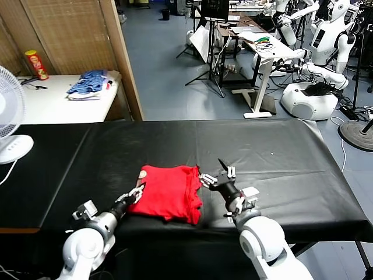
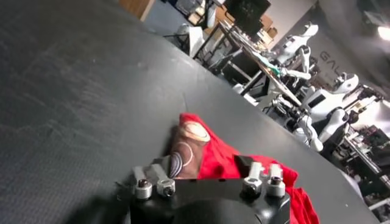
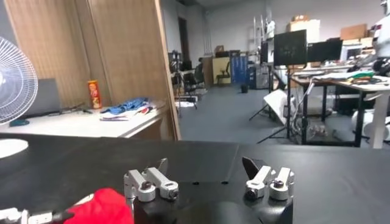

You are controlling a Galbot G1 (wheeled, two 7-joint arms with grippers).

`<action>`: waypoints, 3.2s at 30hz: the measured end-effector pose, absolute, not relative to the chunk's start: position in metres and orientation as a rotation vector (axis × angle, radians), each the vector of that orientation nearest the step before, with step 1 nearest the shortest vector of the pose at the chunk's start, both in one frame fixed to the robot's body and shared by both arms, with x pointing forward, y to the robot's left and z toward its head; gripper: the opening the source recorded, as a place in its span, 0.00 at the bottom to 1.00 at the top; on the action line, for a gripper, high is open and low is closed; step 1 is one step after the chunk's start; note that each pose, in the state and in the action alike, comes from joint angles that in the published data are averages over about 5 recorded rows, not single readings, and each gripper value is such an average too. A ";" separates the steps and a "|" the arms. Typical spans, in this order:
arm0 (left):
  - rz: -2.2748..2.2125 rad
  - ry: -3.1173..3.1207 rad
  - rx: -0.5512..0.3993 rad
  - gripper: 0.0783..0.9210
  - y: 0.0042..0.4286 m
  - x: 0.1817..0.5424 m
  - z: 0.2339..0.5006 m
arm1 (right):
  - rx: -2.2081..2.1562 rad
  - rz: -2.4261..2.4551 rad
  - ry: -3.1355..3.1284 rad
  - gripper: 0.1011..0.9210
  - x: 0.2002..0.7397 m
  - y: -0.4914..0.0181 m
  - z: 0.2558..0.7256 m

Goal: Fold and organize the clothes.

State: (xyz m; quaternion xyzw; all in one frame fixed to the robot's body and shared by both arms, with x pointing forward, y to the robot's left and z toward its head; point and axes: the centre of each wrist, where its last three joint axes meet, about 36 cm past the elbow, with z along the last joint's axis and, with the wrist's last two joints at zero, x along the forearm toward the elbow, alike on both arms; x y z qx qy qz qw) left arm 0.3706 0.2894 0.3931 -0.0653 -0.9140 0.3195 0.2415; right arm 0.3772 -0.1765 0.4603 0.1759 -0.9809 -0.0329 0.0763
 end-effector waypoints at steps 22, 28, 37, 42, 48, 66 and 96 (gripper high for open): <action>-0.194 -2.850 0.173 0.08 0.350 0.369 0.443 | 0.316 0.046 -2.945 0.85 0.366 -0.197 0.448; -0.562 -2.854 0.248 0.08 0.379 0.363 0.474 | 0.320 0.040 -2.938 0.85 0.364 -0.194 0.445; -0.414 -2.884 0.129 0.08 0.326 0.344 0.488 | 0.317 0.053 -2.916 0.85 0.358 -0.194 0.439; -0.116 -2.867 -0.043 0.08 0.269 0.337 0.482 | 0.299 0.058 -2.907 0.85 0.356 -0.200 0.438; 0.106 -2.818 -0.220 0.08 0.207 0.336 0.468 | 0.293 0.066 -2.890 0.85 0.353 -0.206 0.438; 0.190 -2.791 -0.636 0.83 0.173 0.327 0.461 | 0.552 -0.239 -2.617 0.85 0.371 -0.182 0.434; 0.074 -2.894 -0.269 0.85 0.227 0.303 0.447 | 0.845 0.453 -2.919 0.32 0.479 -0.145 0.366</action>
